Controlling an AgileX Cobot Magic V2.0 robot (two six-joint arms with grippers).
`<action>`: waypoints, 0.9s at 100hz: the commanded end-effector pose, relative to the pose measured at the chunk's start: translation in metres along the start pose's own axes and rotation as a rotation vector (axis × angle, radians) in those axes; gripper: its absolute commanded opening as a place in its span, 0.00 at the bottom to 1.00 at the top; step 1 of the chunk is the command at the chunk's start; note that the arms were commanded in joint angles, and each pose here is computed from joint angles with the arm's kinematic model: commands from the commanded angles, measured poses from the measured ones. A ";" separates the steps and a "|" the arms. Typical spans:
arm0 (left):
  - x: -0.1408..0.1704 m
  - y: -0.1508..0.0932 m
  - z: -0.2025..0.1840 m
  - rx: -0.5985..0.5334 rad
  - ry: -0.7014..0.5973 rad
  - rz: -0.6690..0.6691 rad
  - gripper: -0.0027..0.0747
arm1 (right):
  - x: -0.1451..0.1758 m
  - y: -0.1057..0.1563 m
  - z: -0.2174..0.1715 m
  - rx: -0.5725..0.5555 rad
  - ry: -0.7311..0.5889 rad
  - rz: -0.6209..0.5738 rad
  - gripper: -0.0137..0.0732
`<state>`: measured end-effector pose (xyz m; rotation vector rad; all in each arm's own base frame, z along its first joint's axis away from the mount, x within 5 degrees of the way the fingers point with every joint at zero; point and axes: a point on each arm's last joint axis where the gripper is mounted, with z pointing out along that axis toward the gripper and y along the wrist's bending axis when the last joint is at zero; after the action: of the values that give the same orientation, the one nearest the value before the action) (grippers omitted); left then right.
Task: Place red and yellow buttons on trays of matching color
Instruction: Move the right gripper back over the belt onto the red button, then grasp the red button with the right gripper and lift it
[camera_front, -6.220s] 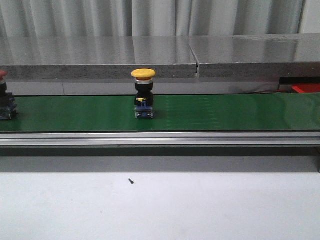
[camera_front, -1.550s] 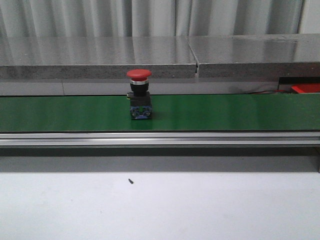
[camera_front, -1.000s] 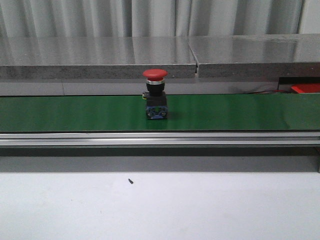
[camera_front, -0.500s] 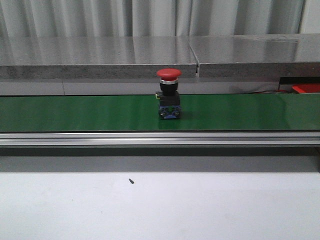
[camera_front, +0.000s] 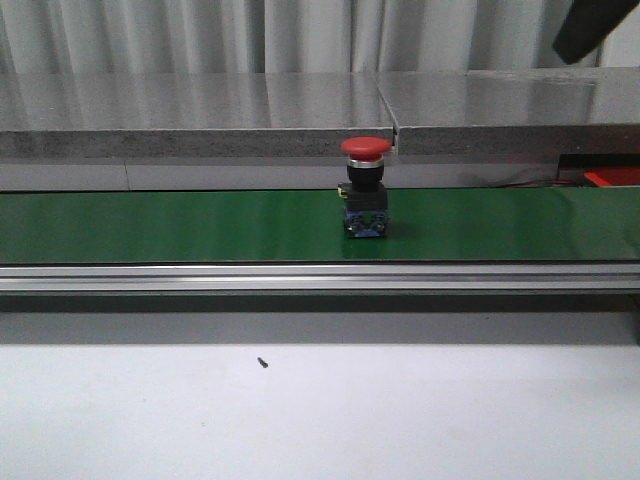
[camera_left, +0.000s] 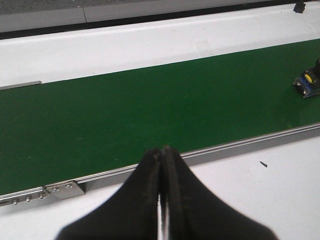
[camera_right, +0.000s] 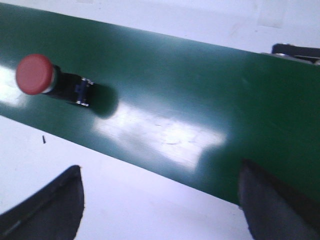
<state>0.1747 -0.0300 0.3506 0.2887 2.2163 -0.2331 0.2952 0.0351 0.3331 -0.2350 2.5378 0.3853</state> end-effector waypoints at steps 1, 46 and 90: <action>-0.015 -0.003 -0.009 0.000 -0.110 -0.014 0.01 | -0.016 0.017 -0.008 -0.043 -0.048 -0.043 0.88; -0.016 -0.002 -0.010 -0.005 -0.126 -0.014 0.01 | -0.062 0.066 0.050 -0.132 0.085 -0.222 0.88; -0.017 -0.002 -0.010 -0.006 -0.127 -0.014 0.01 | -0.061 0.061 0.104 -0.102 0.149 -0.232 0.76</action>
<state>0.1757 -0.0296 0.3518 0.2824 2.1999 -0.2280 0.3832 0.1311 0.2733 -0.6226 2.6912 0.4177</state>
